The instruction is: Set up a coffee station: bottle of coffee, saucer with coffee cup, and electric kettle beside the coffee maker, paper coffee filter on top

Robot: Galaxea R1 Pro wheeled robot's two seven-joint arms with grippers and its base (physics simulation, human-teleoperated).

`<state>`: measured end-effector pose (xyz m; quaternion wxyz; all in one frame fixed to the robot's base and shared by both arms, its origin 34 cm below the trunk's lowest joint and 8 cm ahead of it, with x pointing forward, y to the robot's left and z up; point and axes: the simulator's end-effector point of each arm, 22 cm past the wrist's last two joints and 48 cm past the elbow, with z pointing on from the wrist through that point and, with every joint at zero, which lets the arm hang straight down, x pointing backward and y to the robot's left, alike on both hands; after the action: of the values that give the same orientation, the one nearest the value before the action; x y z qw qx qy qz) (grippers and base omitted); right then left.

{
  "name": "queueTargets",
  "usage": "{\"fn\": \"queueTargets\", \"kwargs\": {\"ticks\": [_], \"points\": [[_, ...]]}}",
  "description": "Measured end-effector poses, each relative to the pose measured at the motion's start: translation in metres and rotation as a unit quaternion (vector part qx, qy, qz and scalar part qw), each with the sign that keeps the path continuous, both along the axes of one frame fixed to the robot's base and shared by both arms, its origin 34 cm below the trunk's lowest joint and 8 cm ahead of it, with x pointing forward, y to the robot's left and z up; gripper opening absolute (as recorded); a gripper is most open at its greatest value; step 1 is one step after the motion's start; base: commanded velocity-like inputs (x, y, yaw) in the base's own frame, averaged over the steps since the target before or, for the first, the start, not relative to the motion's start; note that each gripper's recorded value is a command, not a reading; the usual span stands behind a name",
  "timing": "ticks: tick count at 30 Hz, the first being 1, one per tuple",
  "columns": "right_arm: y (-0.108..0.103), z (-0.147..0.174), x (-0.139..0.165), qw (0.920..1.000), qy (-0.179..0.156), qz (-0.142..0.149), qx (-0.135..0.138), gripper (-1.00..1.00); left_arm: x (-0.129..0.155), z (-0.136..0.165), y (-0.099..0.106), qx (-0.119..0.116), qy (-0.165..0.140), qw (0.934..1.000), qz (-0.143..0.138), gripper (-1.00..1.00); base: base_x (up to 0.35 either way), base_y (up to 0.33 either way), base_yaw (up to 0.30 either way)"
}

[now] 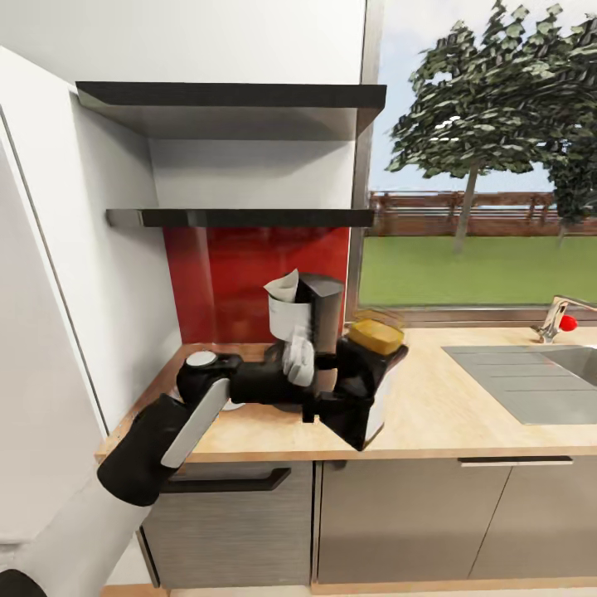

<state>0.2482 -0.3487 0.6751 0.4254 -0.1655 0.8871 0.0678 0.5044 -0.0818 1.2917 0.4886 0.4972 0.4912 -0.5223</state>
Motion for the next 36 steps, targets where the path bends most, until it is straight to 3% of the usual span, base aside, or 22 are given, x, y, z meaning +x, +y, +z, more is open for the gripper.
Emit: {"fn": "queueTargets", "kwargs": {"ticks": [4,12,24,36], "points": [[0.0,0.0,0.001,1.0,-0.001,0.0,0.0,1.0,-0.007,-0.05,0.02,-0.008,0.003,1.0,0.001,-1.0,0.0,0.0,0.0],[0.0,0.0,0.001,1.0,-0.001,-0.001,0.0,1.0,-0.014,-0.081,0.032,-0.025,0.009,0.9996,0.01,-1.0,0.0,0.0,0.007],[0.001,0.0,0.001,1.0,-0.001,0.0,0.0,1.0,-0.008,-0.095,0.038,-0.019,0.025,0.9993,0.02,-1.0,0.0,-0.023,0.194],[0.001,0.0,0.001,1.0,-0.001,0.0,0.0,1.0,-0.007,-0.097,0.039,-0.018,0.027,0.9992,0.022,-1.0,0.0,-0.155,0.017]]}}
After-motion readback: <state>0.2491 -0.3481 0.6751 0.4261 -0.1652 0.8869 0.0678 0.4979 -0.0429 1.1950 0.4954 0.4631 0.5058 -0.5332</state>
